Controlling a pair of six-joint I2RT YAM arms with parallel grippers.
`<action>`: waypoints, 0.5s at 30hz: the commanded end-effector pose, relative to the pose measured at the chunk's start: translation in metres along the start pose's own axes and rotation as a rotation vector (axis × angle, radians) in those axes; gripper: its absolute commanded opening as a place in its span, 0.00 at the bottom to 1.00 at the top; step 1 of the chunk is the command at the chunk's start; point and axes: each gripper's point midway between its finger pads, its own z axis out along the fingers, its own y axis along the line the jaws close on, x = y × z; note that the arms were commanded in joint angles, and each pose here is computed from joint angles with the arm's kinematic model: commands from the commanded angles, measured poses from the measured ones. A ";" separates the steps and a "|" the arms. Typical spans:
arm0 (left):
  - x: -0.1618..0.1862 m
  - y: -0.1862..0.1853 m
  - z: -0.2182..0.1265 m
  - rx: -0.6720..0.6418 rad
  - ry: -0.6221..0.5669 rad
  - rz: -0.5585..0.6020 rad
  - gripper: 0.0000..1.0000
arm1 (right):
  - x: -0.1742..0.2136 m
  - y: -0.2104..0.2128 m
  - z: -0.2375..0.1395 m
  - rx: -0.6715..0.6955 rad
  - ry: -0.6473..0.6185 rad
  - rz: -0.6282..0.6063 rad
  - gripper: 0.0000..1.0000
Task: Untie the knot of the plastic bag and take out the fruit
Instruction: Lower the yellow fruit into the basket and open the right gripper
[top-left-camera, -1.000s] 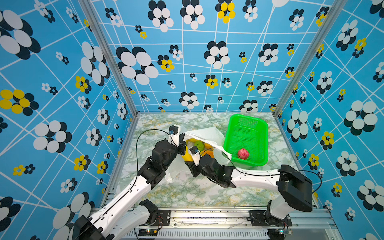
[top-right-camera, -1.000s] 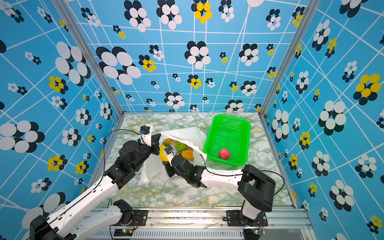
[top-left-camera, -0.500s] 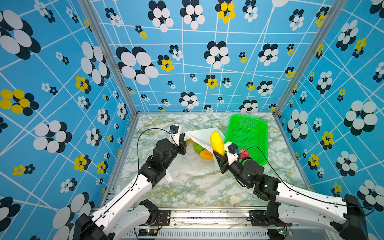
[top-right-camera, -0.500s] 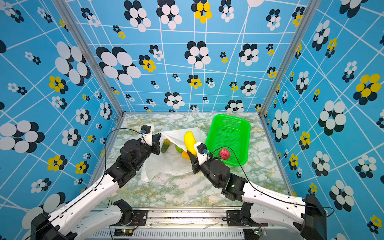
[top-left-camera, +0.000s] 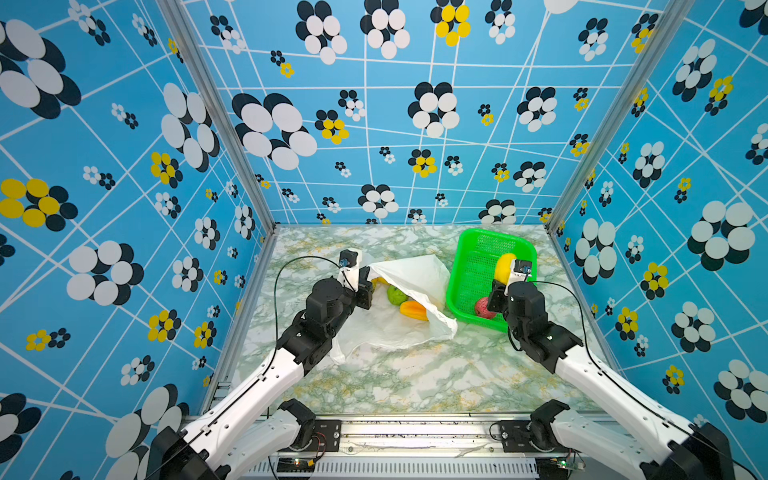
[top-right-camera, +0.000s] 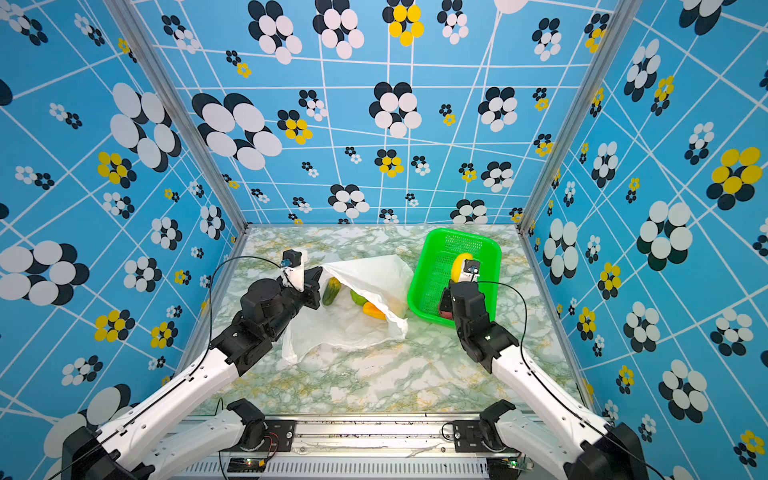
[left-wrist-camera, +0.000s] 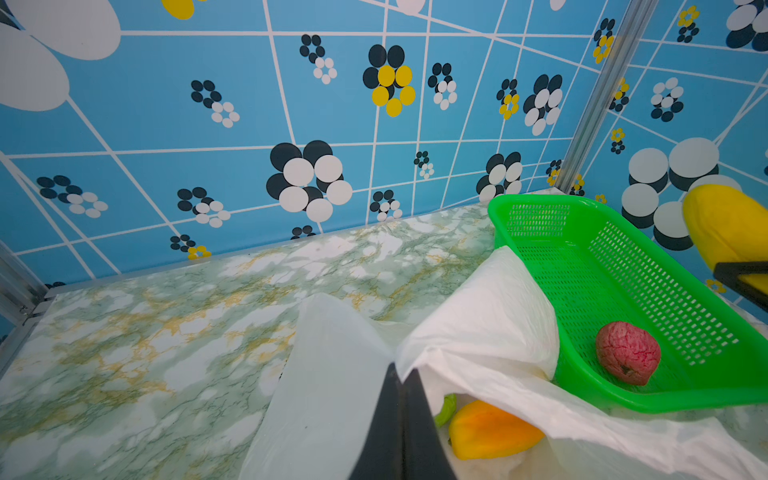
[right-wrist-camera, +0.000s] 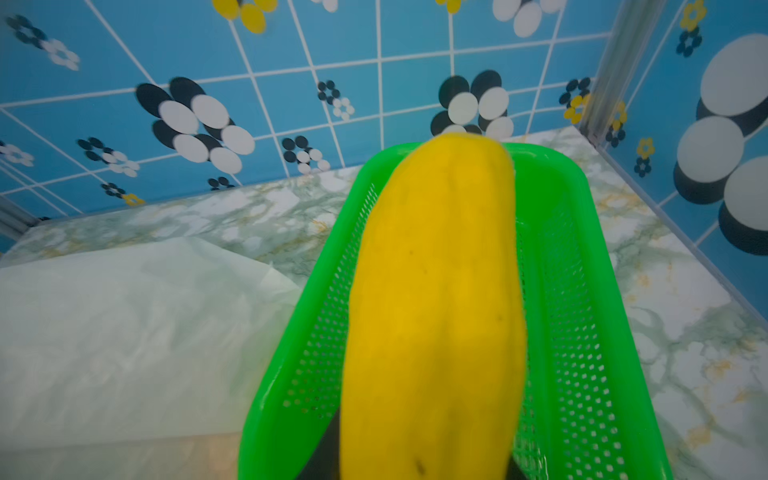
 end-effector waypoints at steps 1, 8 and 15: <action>-0.015 0.001 -0.004 0.004 -0.031 -0.015 0.00 | 0.043 -0.011 0.030 -0.006 0.247 0.130 0.21; -0.014 0.003 -0.004 -0.002 -0.027 -0.014 0.00 | 0.079 -0.032 0.064 0.080 0.372 0.180 0.24; -0.014 0.003 -0.005 0.000 -0.029 -0.018 0.00 | 0.094 -0.052 0.071 0.160 0.407 0.176 0.28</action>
